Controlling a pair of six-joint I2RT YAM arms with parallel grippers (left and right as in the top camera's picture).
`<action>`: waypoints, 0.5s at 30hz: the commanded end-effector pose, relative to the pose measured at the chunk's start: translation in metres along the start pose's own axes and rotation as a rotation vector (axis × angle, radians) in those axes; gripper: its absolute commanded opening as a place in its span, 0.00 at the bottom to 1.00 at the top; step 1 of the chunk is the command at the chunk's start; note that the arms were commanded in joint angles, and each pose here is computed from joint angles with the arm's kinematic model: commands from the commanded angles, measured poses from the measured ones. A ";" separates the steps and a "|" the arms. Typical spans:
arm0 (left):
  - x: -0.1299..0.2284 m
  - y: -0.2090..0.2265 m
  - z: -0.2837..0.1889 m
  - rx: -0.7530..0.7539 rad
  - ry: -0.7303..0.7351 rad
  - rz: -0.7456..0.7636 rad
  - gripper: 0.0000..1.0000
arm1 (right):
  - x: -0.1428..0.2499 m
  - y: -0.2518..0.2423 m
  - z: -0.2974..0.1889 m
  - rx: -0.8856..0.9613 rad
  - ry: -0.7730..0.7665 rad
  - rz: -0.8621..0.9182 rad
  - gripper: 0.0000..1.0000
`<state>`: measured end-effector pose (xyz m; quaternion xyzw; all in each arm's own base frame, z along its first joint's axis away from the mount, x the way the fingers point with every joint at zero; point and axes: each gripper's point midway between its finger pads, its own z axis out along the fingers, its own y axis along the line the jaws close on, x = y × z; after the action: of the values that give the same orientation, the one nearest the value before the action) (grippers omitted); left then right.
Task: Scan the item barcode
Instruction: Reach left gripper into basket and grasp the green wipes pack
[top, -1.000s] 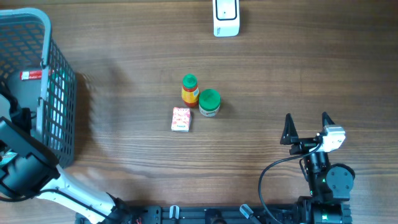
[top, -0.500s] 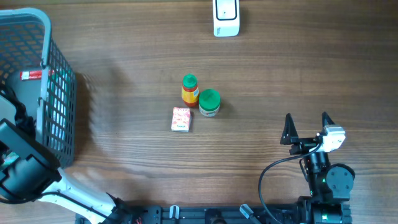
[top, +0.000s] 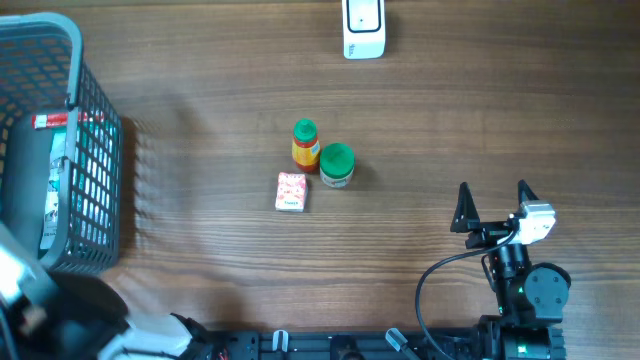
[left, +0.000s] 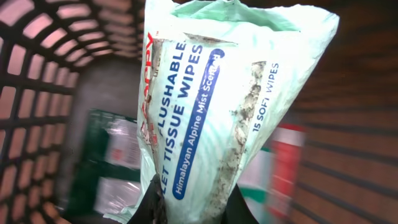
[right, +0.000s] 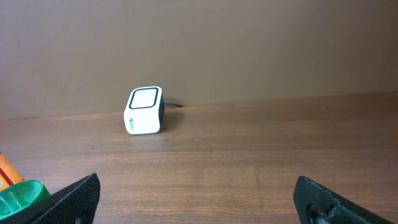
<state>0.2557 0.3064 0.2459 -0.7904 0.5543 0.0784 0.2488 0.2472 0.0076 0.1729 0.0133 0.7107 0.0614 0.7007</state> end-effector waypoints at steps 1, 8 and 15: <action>0.010 -0.033 -0.093 0.346 0.078 -0.021 0.04 | -0.001 0.001 0.000 -0.004 -0.006 0.001 1.00; 0.085 -0.051 -0.220 0.734 0.183 0.168 0.04 | -0.001 0.001 0.000 -0.004 -0.006 0.002 1.00; 0.191 -0.050 -0.273 0.850 0.254 0.446 0.04 | -0.001 0.001 0.000 -0.004 -0.006 0.002 1.00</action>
<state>0.3190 0.0696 0.4241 -0.5279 0.6852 -0.2092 0.4562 0.2472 0.0076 0.1729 0.0133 0.7107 0.0614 0.7007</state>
